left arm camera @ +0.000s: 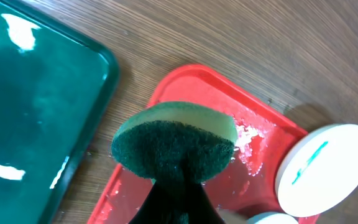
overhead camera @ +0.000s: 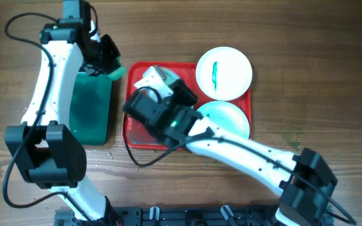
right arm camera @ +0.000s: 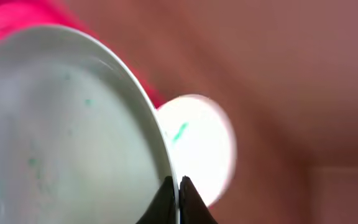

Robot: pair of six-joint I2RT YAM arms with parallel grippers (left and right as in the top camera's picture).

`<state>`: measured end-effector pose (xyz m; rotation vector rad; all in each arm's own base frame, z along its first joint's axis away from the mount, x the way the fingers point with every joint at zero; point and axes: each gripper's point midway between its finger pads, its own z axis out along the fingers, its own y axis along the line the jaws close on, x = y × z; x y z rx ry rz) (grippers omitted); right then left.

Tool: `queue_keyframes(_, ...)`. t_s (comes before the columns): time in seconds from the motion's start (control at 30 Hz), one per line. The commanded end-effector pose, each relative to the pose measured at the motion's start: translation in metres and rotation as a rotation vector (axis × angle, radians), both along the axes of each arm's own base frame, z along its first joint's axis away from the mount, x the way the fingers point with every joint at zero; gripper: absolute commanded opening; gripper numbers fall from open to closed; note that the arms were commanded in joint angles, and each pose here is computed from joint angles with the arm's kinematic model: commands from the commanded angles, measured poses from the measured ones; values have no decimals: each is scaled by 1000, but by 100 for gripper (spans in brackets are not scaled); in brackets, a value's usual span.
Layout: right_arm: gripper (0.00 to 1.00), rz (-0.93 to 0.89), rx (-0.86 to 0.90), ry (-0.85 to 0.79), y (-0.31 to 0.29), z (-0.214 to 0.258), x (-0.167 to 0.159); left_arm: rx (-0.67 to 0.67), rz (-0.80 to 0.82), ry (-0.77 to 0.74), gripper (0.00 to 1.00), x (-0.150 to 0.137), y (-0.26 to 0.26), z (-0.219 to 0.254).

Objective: Clean dirty plates on tray and stack at the side
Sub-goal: 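Carry the cleaned plate with the right gripper to the table right of tray, then grasp the lower-right plate rim with the right gripper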

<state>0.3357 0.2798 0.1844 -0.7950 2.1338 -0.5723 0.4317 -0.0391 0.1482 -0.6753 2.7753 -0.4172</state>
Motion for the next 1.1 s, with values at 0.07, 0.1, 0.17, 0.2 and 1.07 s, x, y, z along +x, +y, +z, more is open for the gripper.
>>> queue_keyframes(0.07, 4, -85, 679, 315, -60, 51, 13, -8, 15, -55, 4, 14, -5, 6)
queue_keyframes(0.1, 4, -148, 768, 316, -87, 61, 22, -10, 17, -55, 4, 14, -5, 6)
queue_keyframes(0.17, 4, -273, 872, 305, -138, 69, 36, -9, 13, -55, 4, 14, -6, 6)
queue_keyframes(0.2, 4, -365, 910, 295, -168, 67, 43, -9, 9, -55, 4, 14, -8, 6)
queue_keyframes(1.07, 30, -1065, 1038, 559, -353, -132, -5, -12, -37, -93, 4, 20, -29, 10)
